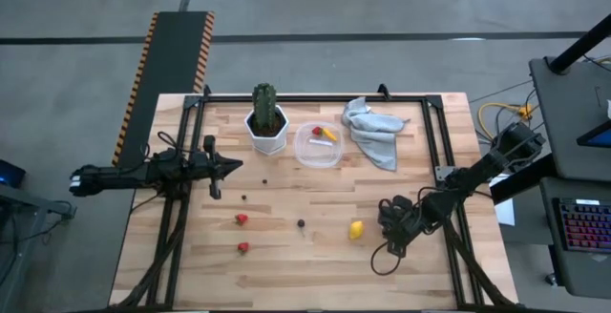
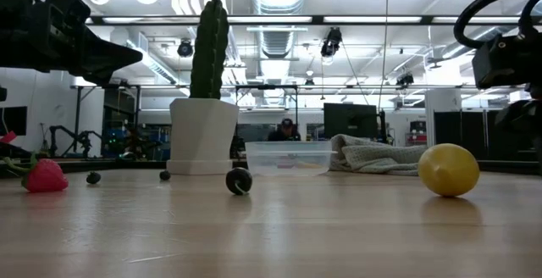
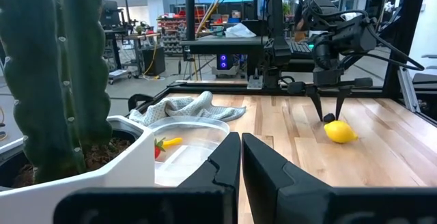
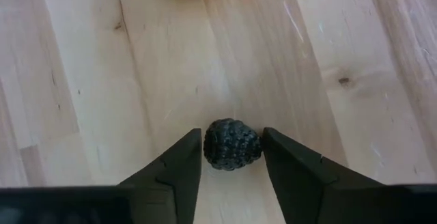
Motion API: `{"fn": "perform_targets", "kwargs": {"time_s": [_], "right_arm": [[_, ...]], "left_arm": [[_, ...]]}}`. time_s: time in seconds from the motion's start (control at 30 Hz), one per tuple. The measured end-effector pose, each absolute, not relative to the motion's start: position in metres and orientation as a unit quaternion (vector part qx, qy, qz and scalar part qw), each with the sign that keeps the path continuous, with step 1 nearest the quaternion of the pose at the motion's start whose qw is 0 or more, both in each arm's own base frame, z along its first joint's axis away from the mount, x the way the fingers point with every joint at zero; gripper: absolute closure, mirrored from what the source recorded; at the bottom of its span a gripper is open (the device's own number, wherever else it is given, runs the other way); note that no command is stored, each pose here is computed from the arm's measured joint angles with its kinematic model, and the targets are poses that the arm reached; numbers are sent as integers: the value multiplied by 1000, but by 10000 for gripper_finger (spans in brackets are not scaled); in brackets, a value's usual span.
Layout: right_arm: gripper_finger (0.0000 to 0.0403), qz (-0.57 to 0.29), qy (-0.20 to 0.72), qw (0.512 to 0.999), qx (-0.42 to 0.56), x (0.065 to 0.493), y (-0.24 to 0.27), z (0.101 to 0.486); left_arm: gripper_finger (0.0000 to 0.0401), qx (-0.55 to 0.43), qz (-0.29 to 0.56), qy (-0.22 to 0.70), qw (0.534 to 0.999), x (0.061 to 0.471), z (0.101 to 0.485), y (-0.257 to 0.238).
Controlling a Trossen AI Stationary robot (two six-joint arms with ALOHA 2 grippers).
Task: Pick and placing Produce into tupperware
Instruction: Put the black raspberry into the transparent bin
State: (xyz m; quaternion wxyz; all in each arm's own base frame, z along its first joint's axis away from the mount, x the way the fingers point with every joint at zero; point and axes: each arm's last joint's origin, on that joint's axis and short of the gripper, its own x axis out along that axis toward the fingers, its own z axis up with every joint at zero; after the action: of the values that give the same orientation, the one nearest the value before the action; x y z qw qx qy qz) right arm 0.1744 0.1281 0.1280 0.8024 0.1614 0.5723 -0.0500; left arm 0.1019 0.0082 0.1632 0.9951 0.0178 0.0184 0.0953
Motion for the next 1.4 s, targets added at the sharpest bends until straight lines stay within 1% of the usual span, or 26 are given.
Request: {"fn": "perform_targets", "kwargs": {"time_s": [0.17, 0.27, 0.7, 0.87, 1.03, 1.17, 1.4], "right_arm": [[286, -49, 577, 799, 160, 174, 128, 128], [295, -48, 579, 798, 160, 173, 128, 128], [302, -51, 575, 802, 152, 175, 128, 131], [303, -81, 573, 806, 128, 175, 126, 139], [303, -102, 550, 819, 125, 176, 122, 145], [303, -125, 515, 839, 122, 179, 116, 153], [303, -147, 447, 877, 94, 194, 98, 177]], "left_arm": [[401, 18, 95, 18, 995, 102, 163, 8], [401, 18, 95, 18, 995, 102, 163, 8], [401, 18, 95, 18, 995, 102, 163, 8], [401, 18, 95, 18, 995, 102, 163, 8], [401, 18, 95, 18, 995, 102, 163, 8], [401, 18, 95, 18, 995, 102, 163, 8], [401, 18, 95, 18, 995, 102, 163, 8]]}}
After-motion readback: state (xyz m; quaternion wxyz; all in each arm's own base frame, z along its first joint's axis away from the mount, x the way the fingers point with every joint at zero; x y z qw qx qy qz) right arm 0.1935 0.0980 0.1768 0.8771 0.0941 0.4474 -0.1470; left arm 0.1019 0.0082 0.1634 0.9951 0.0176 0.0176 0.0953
